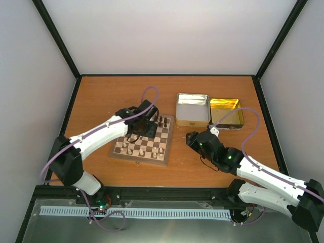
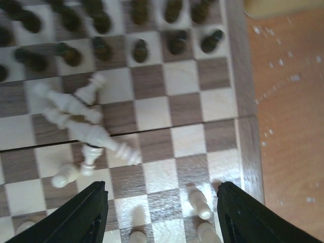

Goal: Set up the chess pieces on the board
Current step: Pick up the chess piece from the chessboard.

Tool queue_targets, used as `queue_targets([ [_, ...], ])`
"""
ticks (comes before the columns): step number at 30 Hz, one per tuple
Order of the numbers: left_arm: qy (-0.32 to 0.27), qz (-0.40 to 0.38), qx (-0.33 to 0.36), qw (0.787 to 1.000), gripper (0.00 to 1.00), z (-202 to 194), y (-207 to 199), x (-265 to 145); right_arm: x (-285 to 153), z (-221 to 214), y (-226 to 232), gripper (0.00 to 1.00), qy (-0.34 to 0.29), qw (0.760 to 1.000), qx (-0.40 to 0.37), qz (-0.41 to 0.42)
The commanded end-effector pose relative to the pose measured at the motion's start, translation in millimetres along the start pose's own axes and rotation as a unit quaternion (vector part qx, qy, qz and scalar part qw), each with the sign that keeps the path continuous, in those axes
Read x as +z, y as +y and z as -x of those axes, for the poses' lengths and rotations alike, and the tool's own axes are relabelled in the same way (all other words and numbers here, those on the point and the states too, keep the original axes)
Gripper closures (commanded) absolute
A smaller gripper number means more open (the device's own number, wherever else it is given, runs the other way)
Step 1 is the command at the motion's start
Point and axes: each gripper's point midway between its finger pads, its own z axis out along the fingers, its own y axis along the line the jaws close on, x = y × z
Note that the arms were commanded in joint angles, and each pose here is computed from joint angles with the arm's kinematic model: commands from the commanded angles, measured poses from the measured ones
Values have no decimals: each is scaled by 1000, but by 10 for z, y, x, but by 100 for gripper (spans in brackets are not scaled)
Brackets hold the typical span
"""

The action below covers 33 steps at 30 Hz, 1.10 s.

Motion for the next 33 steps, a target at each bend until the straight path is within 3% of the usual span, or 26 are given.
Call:
queue_targets([
  [1,-88,18,-103,991,39,217,185,-39,32,33,117,35,-1,1000,-8,11],
  [13,-75,27,-202,976,34,52,253,370,80,-17,82,35,9,1000,-15,1],
  [28,-53,30,-247,967,43,-109,267,675,47,-3,72,35,7,1000,-18,2],
  [33,-51,37,-251,966,53,-145,295,722,52,0,82,35,7,1000,-18,2],
])
